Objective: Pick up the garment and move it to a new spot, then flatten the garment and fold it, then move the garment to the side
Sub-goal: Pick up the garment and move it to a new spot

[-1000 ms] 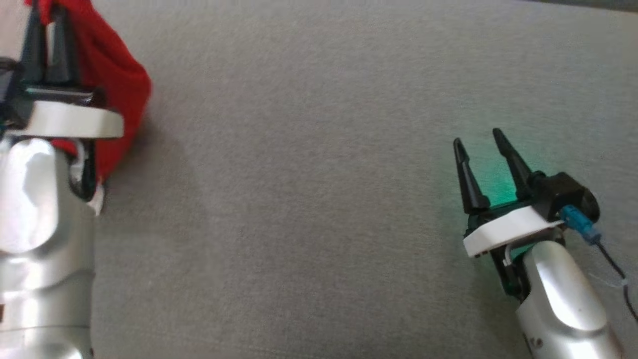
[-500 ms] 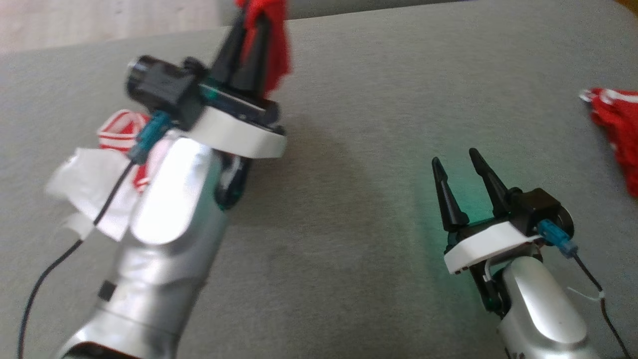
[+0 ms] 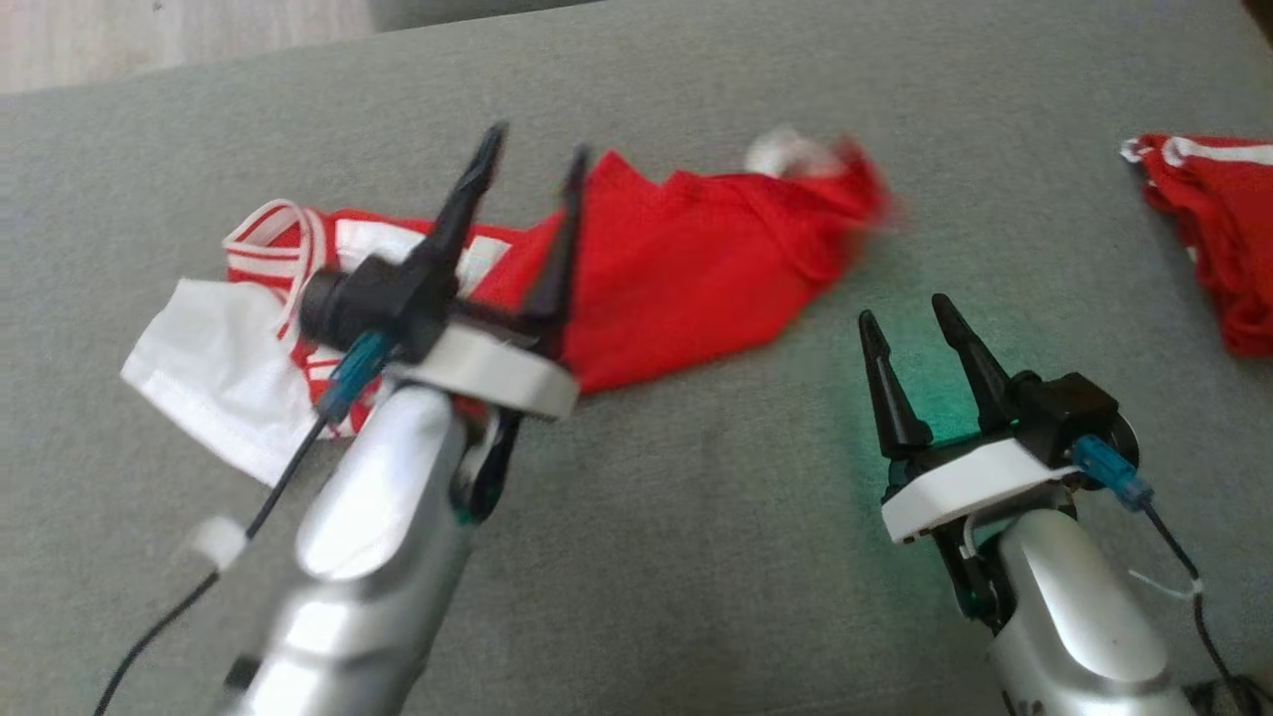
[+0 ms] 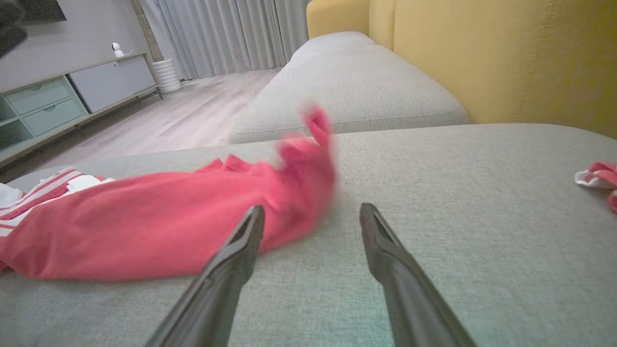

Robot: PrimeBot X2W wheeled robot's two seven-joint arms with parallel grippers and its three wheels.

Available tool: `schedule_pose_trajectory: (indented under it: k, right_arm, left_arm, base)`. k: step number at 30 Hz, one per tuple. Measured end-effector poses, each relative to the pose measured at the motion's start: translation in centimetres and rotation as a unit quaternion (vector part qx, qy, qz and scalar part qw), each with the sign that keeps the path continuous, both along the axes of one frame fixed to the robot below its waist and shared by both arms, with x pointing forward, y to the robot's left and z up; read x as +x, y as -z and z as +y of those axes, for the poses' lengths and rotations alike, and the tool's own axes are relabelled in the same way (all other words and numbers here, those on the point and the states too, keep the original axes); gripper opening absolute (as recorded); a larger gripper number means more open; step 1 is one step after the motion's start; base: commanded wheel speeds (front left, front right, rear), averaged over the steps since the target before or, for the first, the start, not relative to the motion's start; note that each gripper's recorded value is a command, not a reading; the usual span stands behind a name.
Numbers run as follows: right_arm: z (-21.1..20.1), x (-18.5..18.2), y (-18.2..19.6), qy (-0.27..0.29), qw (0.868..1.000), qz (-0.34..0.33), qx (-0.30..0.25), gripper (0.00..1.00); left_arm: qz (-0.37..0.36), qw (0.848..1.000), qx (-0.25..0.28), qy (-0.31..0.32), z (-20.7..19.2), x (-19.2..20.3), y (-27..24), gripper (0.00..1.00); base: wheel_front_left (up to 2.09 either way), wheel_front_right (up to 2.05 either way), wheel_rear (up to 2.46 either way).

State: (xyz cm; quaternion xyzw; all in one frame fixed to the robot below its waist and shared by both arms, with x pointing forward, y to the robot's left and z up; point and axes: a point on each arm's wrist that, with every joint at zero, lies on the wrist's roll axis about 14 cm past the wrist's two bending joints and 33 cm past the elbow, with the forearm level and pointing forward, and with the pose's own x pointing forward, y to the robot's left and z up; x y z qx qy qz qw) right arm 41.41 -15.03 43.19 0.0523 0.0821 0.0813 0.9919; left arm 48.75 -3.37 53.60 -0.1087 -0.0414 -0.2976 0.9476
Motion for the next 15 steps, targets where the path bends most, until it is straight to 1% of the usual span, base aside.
schedule_pose_trajectory:
  k: [3, 5, 8, 11, 15]
  right_arm:
    - [0.6, 0.4, 0.1, -0.007, 1.000, 0.000, 0.004, 1.00]
    - [1.0, 0.7, 0.1, -0.010, 1.000, 0.000, 0.006, 1.00]
    - [1.4, 1.1, 0.1, -0.014, 1.000, -0.001, 0.010, 1.00]
    - [1.8, 1.4, 0.2, -0.018, 1.000, -0.001, 0.013, 1.00]
    - [2.2, 1.6, 0.0, -0.022, 1.000, -0.003, 0.015, 1.00]
  left_arm:
    - [0.034, 0.997, 0.006, -0.067, 4.4, 0.1, 2.6, 1.00]
    - [0.047, 0.992, 0.011, -0.116, 7.9, 0.0, 3.9, 1.00]
    - [0.066, 0.982, 0.022, -0.175, 12.2, -1.2, 5.7, 1.00]
    - [0.086, 0.971, 0.034, -0.219, 15.5, -3.1, 7.4, 1.00]
    - [0.103, 0.953, 0.037, -0.282, 19.7, -5.6, 8.5, 1.00]
  base:
    - [0.00, 0.00, 0.00]
    - [0.00, 0.00, 0.00]
    - [0.00, 0.00, 0.00]
    - [0.00, 0.00, 0.00]
    - [0.00, 0.00, 0.00]
